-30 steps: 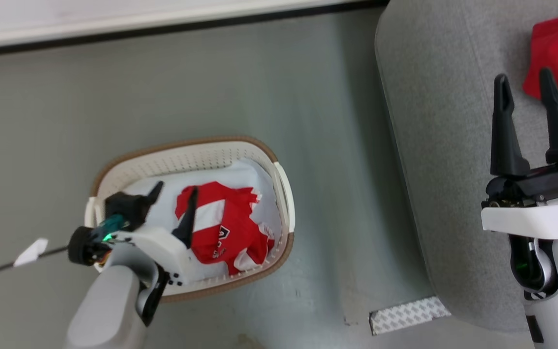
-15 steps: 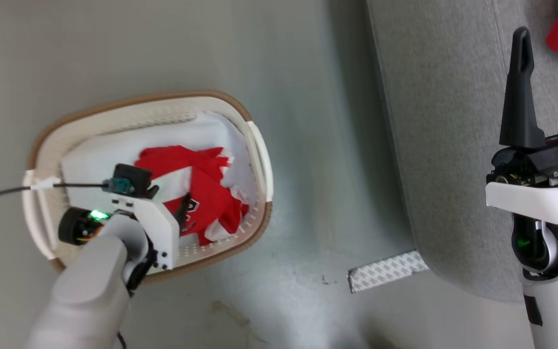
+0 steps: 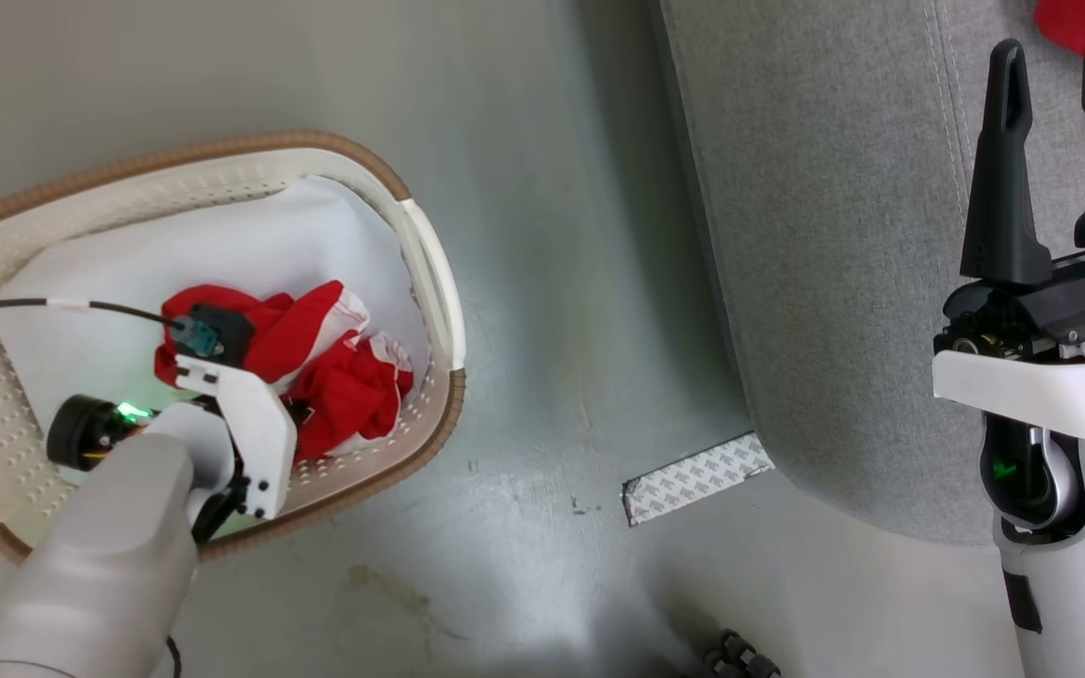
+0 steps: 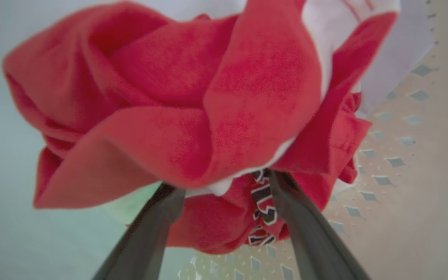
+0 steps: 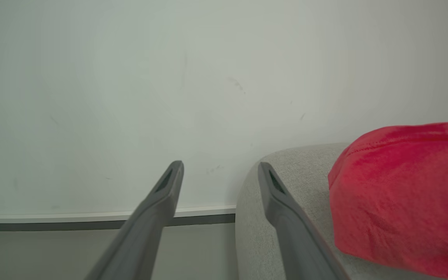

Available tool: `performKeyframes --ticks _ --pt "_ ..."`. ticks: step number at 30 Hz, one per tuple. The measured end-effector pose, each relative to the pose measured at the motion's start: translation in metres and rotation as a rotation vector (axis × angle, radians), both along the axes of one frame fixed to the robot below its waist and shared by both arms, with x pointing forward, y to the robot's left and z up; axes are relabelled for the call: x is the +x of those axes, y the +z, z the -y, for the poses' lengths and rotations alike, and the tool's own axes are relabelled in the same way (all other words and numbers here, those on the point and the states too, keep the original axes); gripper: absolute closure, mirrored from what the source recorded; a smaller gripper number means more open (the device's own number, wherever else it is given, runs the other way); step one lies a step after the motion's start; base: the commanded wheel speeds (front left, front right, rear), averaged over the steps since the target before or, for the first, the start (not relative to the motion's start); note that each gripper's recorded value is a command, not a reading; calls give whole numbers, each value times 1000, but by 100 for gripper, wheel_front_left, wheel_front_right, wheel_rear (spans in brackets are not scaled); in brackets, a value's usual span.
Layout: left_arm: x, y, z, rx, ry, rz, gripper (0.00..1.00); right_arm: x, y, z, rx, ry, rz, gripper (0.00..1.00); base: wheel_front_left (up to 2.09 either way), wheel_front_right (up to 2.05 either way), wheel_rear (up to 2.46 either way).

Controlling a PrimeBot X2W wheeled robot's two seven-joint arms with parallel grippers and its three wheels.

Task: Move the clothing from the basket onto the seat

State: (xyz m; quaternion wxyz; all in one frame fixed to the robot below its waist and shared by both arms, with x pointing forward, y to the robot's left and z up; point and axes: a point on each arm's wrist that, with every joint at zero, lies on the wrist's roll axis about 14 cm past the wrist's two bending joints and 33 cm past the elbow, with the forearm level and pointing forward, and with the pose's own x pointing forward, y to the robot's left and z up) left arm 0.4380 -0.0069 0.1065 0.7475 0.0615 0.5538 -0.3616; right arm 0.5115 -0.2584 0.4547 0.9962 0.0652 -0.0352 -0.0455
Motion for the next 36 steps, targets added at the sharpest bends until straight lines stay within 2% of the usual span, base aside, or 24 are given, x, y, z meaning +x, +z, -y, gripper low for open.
performKeyframes --ticks 1,2,3,4,5,12,19,28,36 --pt "-1 -2 1 0 -5 -6 0 0 -1 1 -2 -3 -4 0 0 0 0" --pt "-1 -3 2 -2 -6 -10 8 0 -3 2 -3 -5 -7 0 0 0 0" --pt "-1 -4 2 -2 -12 -10 43 -1 -4 2 -4 -6 -10 0 0 0 0" --pt "0 -4 2 -1 -17 -6 84 -1 -4 3 -4 -7 -11 0 0 0 0" --pt "1 -4 1 -1 -17 -2 100 0 -5 2 -3 -8 -12 0 0 0 0" --pt "9 8 1 -34 10 46 100 1 -1 0 0 -3 -2 0 0 0 0" --pt "13 43 10 -92 38 112 100 -3 27 -1 -6 2 54 0 0 0 0" --pt "14 122 26 -221 74 275 100 -30 68 5 -14 1 115 0 0 0 0" --pt "12 199 22 -314 114 456 100 -59 99 0 0 24 166 0 0 0 0"
